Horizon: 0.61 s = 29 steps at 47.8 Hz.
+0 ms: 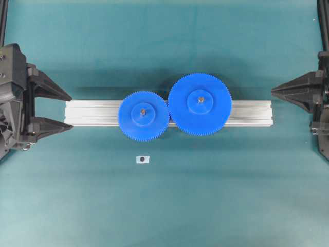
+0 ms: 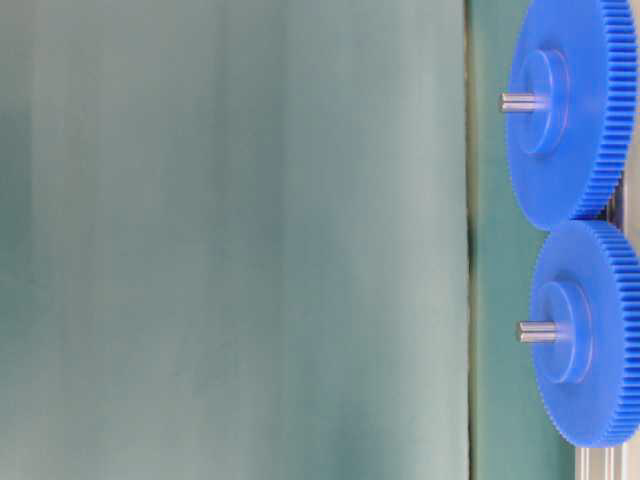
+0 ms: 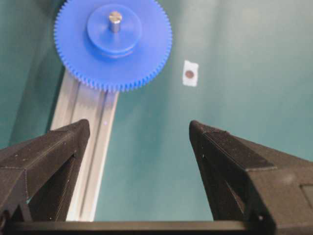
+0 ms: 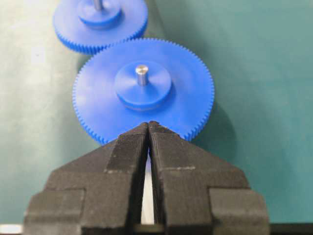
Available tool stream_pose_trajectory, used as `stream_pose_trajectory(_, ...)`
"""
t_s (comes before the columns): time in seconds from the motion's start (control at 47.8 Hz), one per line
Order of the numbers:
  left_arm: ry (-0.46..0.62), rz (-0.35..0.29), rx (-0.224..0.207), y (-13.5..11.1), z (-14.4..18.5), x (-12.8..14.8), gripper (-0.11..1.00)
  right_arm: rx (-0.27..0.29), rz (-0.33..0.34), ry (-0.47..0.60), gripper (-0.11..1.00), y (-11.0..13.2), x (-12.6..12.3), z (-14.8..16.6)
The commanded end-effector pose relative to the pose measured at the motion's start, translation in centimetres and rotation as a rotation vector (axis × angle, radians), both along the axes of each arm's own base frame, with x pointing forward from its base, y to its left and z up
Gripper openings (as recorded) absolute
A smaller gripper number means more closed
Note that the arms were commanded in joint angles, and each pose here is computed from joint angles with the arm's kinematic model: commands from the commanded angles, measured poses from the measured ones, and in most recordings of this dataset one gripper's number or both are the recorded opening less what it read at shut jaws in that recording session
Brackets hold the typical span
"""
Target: Insert the small gear onto the shaft.
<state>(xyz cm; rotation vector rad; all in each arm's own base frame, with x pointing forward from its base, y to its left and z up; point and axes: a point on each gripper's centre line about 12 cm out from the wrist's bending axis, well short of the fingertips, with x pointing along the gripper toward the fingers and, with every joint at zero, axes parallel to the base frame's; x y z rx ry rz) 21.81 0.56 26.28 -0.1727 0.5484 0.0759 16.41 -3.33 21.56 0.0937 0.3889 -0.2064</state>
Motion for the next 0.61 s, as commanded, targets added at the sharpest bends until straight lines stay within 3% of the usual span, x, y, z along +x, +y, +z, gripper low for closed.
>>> stream_pose_trajectory(0.0,-0.018,-0.003,0.005,-0.02,0.48,0.13,0.83,0.006,-0.006,-0.014,0.11,-0.09,0.2,0.46)
stream_pose_trajectory(0.293,-0.023,-0.028,0.044,-0.05,0.75,0.23,0.83,0.008,0.003,-0.003,0.11,0.08,0.16,0.35)
stream_pose_trajectory(0.586,-0.02,-0.031,0.049,-0.05,0.63,0.2,0.83,0.009,0.009,0.003,0.11,0.19,0.12,0.25)
